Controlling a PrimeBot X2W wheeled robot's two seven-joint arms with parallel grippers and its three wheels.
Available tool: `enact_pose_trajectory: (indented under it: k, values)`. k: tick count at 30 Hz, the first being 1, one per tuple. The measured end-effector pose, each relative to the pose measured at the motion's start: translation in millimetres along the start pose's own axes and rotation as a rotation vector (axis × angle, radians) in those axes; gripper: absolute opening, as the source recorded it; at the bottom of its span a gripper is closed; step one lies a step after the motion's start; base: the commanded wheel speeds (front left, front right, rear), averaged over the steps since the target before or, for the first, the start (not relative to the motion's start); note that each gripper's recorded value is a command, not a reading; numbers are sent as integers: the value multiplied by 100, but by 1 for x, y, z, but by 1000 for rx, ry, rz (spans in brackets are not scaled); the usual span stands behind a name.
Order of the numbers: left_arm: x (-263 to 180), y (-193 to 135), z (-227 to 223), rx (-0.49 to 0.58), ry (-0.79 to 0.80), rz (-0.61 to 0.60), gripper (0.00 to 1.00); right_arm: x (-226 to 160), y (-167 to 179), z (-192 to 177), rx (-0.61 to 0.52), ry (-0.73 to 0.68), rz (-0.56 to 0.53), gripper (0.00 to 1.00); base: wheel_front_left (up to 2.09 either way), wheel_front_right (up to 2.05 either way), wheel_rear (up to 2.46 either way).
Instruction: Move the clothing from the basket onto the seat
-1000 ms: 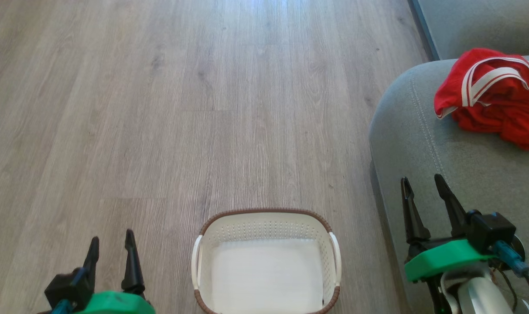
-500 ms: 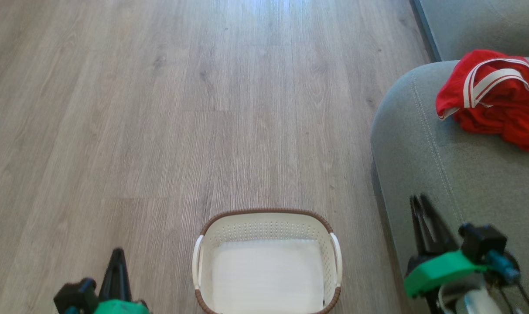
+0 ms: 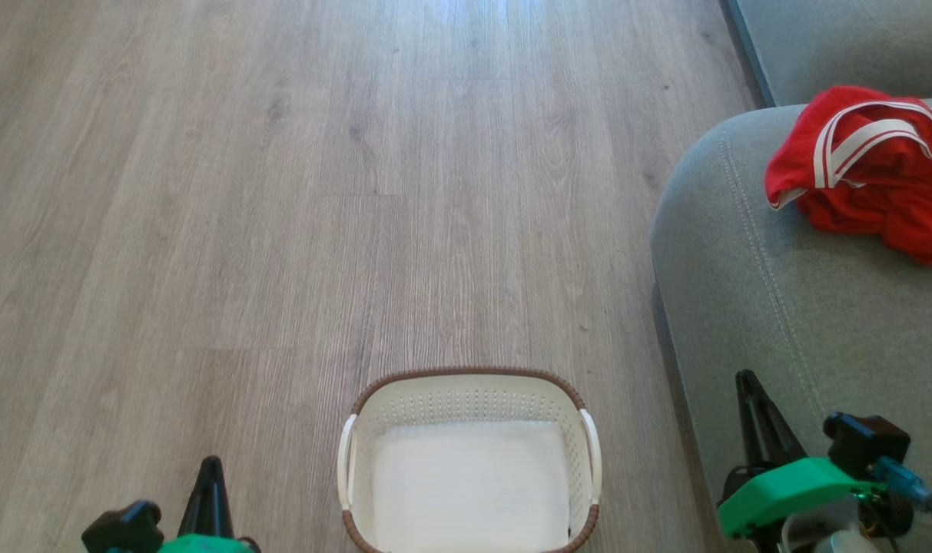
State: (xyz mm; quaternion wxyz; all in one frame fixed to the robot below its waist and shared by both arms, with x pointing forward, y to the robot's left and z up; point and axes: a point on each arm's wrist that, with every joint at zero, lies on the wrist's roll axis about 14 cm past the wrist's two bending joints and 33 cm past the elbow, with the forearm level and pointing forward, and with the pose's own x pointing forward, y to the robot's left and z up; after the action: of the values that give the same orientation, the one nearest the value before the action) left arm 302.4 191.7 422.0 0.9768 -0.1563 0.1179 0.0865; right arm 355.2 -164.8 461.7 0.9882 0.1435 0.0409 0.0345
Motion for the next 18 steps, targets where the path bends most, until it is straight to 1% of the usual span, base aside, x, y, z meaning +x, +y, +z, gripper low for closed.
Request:
enact_pose_trajectory:
  k: [13, 18]
  values:
    - [8, 1, 1, -141, 30, 6, 0, 0, -10, 0, 144, 9, -45, 0, 0, 0, 0]
    - [9, -1, -1, -215, 52, 1, 0, 0, -14, 0, 223, 12, -68, 0, 0, 0, 0]
